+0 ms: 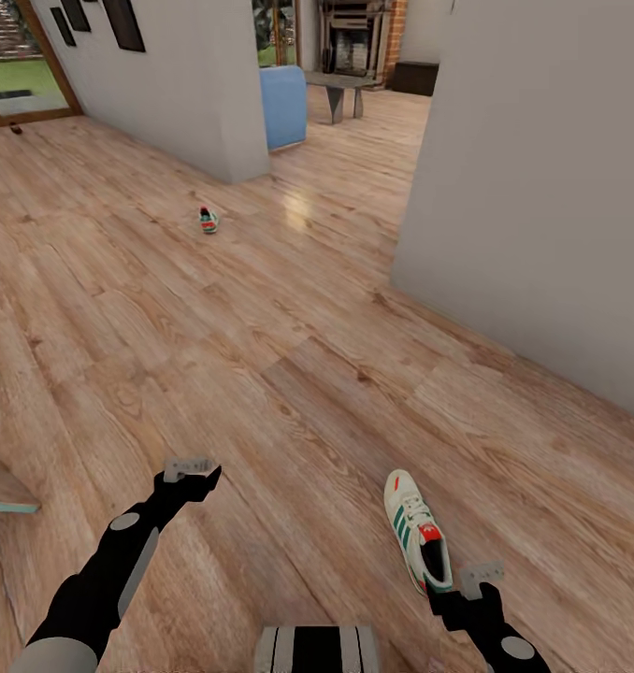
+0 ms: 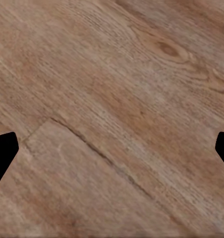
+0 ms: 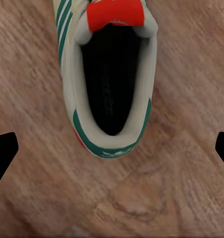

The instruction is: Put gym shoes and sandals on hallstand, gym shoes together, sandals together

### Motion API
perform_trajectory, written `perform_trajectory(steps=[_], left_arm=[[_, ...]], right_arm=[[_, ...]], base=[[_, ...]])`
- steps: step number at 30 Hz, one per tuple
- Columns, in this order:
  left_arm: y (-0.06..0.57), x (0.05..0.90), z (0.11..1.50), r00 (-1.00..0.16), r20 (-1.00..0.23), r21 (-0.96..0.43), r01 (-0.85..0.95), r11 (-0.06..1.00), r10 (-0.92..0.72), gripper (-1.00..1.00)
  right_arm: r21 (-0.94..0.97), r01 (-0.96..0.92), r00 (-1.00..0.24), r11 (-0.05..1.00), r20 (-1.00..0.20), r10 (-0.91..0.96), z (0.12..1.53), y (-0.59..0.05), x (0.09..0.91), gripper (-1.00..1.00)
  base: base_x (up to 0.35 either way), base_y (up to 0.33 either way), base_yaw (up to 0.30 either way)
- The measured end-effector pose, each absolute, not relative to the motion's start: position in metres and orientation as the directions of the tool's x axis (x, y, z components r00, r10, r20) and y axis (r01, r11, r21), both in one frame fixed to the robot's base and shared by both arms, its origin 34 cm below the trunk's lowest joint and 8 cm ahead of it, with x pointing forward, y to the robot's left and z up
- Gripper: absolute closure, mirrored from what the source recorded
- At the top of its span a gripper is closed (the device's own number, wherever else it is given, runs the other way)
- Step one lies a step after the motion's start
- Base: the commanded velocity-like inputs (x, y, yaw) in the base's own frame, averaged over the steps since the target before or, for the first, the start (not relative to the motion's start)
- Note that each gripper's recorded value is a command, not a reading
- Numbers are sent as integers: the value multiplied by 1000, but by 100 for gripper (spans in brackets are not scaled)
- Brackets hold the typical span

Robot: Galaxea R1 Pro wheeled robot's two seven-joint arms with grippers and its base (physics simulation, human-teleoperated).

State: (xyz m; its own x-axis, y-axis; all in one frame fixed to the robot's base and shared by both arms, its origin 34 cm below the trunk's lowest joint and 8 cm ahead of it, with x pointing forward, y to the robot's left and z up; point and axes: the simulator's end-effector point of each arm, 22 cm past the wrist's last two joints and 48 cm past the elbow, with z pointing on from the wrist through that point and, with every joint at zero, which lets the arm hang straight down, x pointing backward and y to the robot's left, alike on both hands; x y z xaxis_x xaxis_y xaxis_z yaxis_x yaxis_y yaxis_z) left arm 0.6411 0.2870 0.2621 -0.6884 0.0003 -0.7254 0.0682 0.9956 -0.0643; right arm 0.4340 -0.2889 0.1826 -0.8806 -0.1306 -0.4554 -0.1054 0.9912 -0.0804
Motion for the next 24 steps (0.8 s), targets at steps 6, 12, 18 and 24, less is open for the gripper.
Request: perform_trajectory(steps=[6, 12, 18, 24], left_arm=[[288, 633, 243, -712, -703, -65, 65, 996, 1, -100], [289, 624, 224, -734, -679, -65, 63, 996, 2, -100], [289, 614, 205, -757, -653, -68, 61, 996, 2, -100], [289, 610, 195, -767, -642, -68, 61, 996, 3, -100]], right_arm=[[-77, -108, -896, 991, -425, -131, 170, -289, 423, -100], [-74, -110, -909, 991, -395, -131, 158, -289, 412, -100], [-71, -113, -921, 991, -367, -131, 148, -289, 401, -100], [-72, -114, -924, 991, -358, -132, 142, -289, 399, -100]], base=[[0, 0, 0], [0, 0, 0], [0, 0, 0], [0, 0, 0]])
